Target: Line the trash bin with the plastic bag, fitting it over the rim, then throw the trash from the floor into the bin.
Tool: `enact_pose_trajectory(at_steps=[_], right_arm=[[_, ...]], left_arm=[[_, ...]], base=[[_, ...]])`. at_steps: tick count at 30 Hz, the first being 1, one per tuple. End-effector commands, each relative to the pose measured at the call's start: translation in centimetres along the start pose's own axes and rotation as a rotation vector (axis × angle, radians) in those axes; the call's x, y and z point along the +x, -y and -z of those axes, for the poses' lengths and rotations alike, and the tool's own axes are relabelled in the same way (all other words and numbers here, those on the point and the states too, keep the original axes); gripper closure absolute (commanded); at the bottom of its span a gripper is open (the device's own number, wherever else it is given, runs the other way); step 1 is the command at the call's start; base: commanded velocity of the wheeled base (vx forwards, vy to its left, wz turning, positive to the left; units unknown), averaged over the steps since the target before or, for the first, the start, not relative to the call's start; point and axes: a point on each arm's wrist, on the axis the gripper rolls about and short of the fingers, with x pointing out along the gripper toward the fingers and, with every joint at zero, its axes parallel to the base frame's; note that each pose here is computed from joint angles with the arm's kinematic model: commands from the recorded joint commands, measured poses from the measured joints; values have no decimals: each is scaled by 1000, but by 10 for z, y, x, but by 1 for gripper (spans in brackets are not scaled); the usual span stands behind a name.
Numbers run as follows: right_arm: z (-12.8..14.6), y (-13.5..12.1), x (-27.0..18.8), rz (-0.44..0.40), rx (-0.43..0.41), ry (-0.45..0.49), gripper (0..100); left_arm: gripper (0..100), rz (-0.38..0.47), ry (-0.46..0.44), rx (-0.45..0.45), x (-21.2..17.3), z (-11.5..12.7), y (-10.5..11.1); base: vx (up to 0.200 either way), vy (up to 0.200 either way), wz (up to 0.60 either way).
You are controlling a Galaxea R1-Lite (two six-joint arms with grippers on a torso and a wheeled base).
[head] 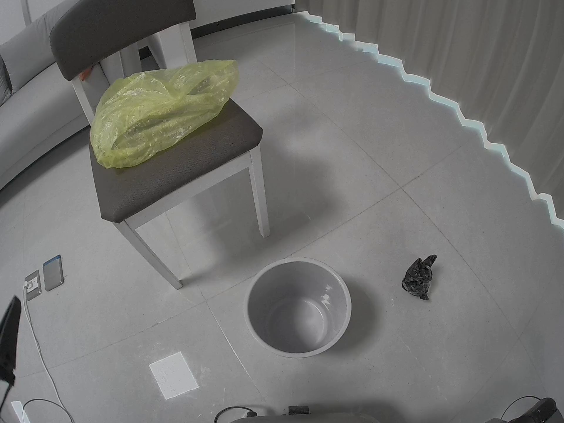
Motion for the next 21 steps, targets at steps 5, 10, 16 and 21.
enact_pose_trajectory(at_steps=[5,10,16,21], right_arm=[[-63,8,109,-53,45,-169,0],[-61,2,110,-106,49,-181,0],[-50,-1,109,-147,53,-218,0],[-43,-2,107,-163,57,-238,0]], left_arm=[[0,-58,-314,-102,170,-48,-17],[0,-93,-357,-98,233,-33,-26],[0,-172,-434,55,283,-13,-52],[0,-172,-426,141,308,-14,-57]], base=[[0,0,0],[0,0,0],[0,0,0],[0,0,0]])
